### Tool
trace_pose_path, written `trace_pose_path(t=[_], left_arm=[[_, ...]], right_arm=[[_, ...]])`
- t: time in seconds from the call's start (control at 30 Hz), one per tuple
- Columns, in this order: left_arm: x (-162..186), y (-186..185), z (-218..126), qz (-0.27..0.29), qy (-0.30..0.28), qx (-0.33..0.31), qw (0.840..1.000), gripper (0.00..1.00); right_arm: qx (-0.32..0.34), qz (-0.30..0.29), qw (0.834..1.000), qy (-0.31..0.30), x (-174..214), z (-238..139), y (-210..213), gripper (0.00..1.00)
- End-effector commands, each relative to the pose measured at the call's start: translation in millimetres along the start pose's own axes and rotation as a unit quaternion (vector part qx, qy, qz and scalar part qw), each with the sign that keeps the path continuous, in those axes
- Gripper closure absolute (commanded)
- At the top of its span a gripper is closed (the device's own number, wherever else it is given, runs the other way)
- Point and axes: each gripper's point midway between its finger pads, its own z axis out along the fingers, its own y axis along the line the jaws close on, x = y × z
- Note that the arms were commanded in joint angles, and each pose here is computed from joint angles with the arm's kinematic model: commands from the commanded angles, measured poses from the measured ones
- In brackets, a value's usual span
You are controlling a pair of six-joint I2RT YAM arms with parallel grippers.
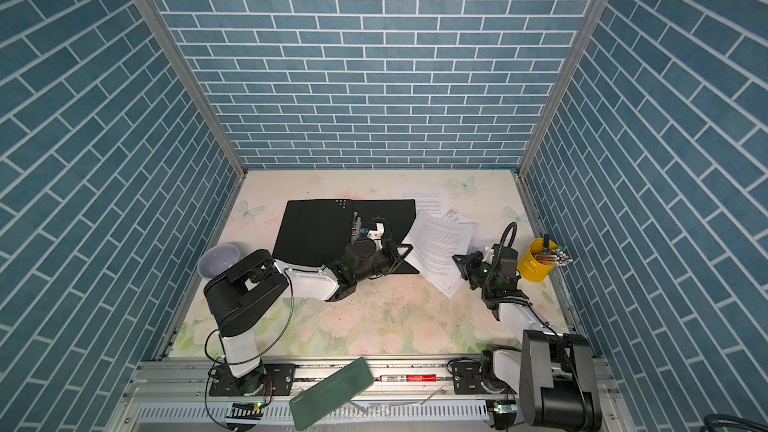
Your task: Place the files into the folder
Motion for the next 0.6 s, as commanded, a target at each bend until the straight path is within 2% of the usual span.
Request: trace_pose_path(t=[0.0, 0.07, 0.17, 0.27, 0.43, 0.57], left_arm=[[-1, -2, -7, 0.008, -0.002, -0.007, 1.0, 0.85], [-1, 2, -11, 0.012, -0.001, -0.019, 1.0, 0.75], [-3, 11, -18, 0.022, 0.003, -0.049, 0.999, 0.5], [-6, 18, -30, 0.05, 0.014, -0.094, 0.994, 0.29], [-15, 15, -50, 0.111, 0.021, -0.149, 0.982, 0.01], [-25, 24, -66, 0.139, 0.02, -0.191, 0.971, 0.0]], right_arm=[[-0.019, -0.038, 0.999, -0.006, -10, -3, 27, 1.0], [-0.014, -0.05, 0.999, -0.004, -12, -4, 32, 1.0], [-0.003, -0.067, 0.998, -0.004, -14, -8, 39, 1.0], [0.002, -0.085, 0.996, -0.005, -20, -9, 51, 1.0], [-0.015, -0.114, 0.993, 0.002, -30, -8, 87, 1.0], [-0.033, -0.147, 0.988, 0.009, -36, -3, 128, 1.0]])
